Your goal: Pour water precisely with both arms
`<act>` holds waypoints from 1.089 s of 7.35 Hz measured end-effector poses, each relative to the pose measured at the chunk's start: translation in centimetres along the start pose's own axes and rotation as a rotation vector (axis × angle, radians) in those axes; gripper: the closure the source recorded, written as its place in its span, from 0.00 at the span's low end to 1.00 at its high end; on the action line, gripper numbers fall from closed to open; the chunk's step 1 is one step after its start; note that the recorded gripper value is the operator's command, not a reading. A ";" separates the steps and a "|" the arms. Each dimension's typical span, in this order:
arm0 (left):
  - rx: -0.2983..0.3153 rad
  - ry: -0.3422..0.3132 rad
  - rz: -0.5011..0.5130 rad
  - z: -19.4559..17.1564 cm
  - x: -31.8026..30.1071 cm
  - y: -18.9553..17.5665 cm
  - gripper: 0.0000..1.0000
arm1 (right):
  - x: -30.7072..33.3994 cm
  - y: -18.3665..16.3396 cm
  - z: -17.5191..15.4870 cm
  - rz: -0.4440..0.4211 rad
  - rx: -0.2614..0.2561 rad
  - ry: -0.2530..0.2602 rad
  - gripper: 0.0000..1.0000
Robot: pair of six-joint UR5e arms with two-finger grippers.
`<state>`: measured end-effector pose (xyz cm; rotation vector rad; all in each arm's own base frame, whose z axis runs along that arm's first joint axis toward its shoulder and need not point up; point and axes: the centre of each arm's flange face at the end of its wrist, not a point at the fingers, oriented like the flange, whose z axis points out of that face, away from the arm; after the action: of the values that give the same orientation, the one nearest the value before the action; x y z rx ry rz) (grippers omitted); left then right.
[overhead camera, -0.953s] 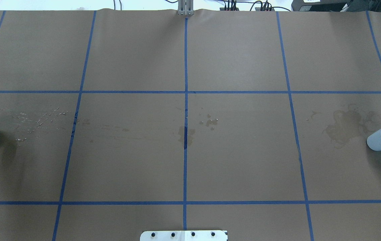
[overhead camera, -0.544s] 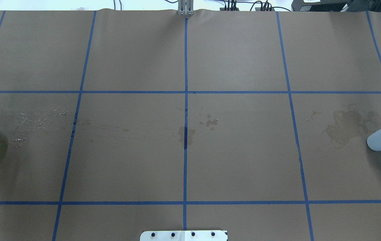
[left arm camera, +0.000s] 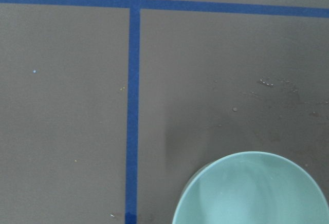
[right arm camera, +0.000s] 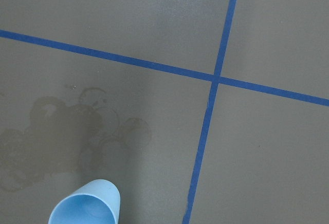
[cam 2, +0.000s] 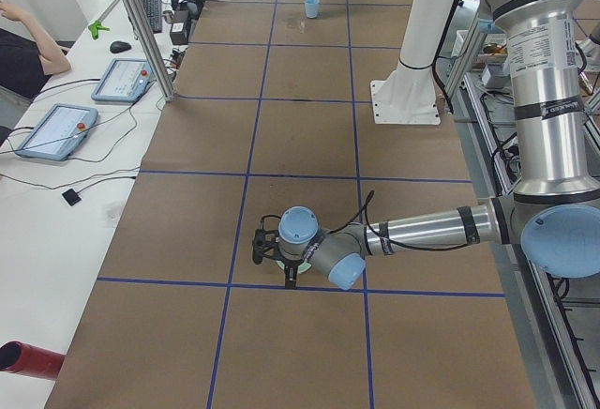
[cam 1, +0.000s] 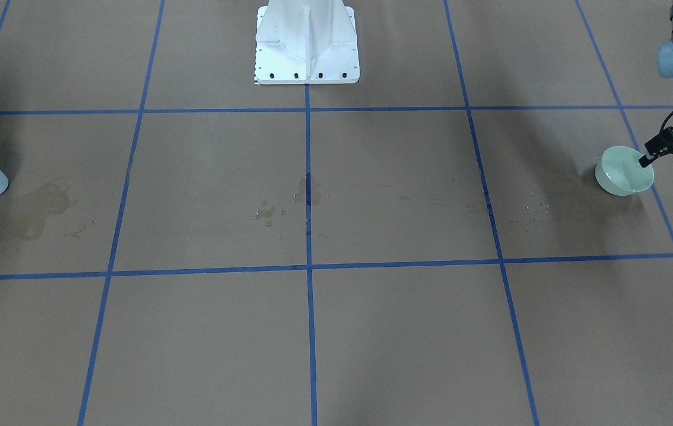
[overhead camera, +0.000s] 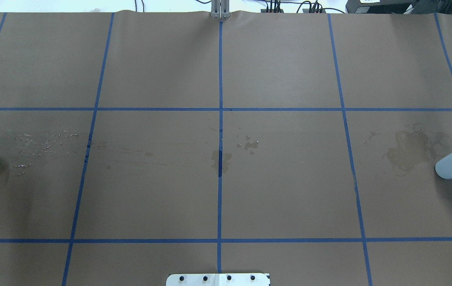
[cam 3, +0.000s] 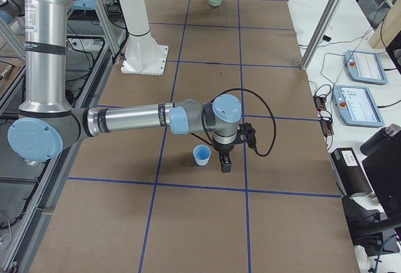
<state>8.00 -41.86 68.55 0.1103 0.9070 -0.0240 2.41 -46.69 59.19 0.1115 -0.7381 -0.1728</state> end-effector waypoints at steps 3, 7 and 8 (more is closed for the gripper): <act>-0.039 -0.110 0.078 -7.3 6.1 -4.4 0.00 | -0.1 -0.3 -0.1 0.000 0.005 0.000 0.01; -0.088 -0.198 0.111 -16.1 1.9 -11.3 0.00 | 0.0 -0.3 0.0 -0.003 0.005 -0.003 0.01; -0.072 -0.199 0.096 -16.5 0.2 -11.4 0.00 | 0.0 -0.3 0.0 0.001 0.005 -0.005 0.01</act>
<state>-5.55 -51.43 57.32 0.0823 0.7025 0.0855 2.39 -46.98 59.15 0.1154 -0.7441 -0.1702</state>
